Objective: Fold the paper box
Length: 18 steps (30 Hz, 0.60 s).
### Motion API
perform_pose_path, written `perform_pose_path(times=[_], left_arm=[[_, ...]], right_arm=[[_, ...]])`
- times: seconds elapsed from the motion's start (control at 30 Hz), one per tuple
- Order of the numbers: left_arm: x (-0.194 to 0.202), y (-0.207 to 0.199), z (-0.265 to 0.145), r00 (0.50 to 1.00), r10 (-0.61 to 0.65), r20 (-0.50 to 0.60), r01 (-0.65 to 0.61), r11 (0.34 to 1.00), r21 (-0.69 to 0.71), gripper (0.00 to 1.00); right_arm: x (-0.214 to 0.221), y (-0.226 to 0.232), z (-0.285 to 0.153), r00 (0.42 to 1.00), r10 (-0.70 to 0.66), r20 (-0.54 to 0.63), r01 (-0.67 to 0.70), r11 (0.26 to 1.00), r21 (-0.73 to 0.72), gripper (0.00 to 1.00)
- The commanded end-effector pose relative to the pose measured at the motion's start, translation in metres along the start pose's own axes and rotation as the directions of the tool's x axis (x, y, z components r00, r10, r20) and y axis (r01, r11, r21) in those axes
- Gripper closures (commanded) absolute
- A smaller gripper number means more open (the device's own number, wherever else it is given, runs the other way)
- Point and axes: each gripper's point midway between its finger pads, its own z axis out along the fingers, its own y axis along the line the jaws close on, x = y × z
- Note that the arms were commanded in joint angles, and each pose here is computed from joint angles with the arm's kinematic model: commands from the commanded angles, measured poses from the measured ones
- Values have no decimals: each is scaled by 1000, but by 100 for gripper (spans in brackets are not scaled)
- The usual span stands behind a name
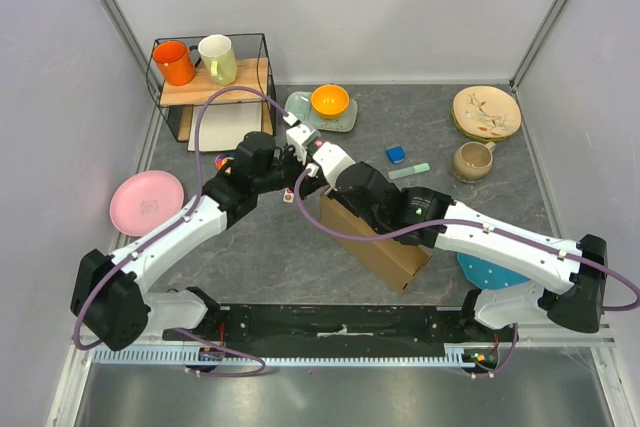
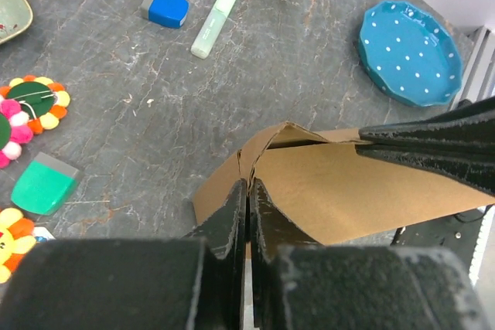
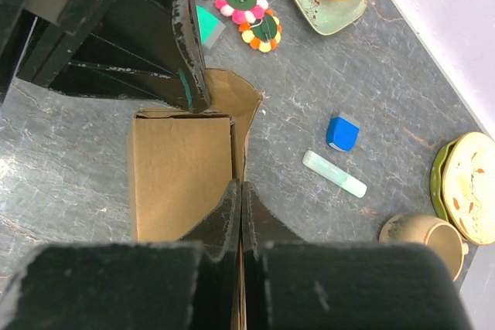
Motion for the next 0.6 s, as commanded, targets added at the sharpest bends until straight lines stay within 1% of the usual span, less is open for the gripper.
perform_pose_path(times=[0.0,0.17,0.23,0.37,0.57], left_arm=[[-22,-18,0,995,-101,11,100,992,78,96],[-15,-22,3,986,-160,-36,163,983,89,92],[-9,-22,4,987,-156,-34,158,983,94,89],[-1,-19,3,992,-127,11,125,988,91,88],[13,-15,2,995,-97,17,95,992,79,88]], right_arm=[[0,2,3,1000,2,7,-2,1000,-3,100],[1,2,2,1000,5,7,-5,1000,0,100],[1,2,2,1000,4,6,-4,1000,2,100],[1,3,4,1000,5,2,-5,1000,-2,100],[0,5,5,1000,5,3,-5,1000,-10,100]])
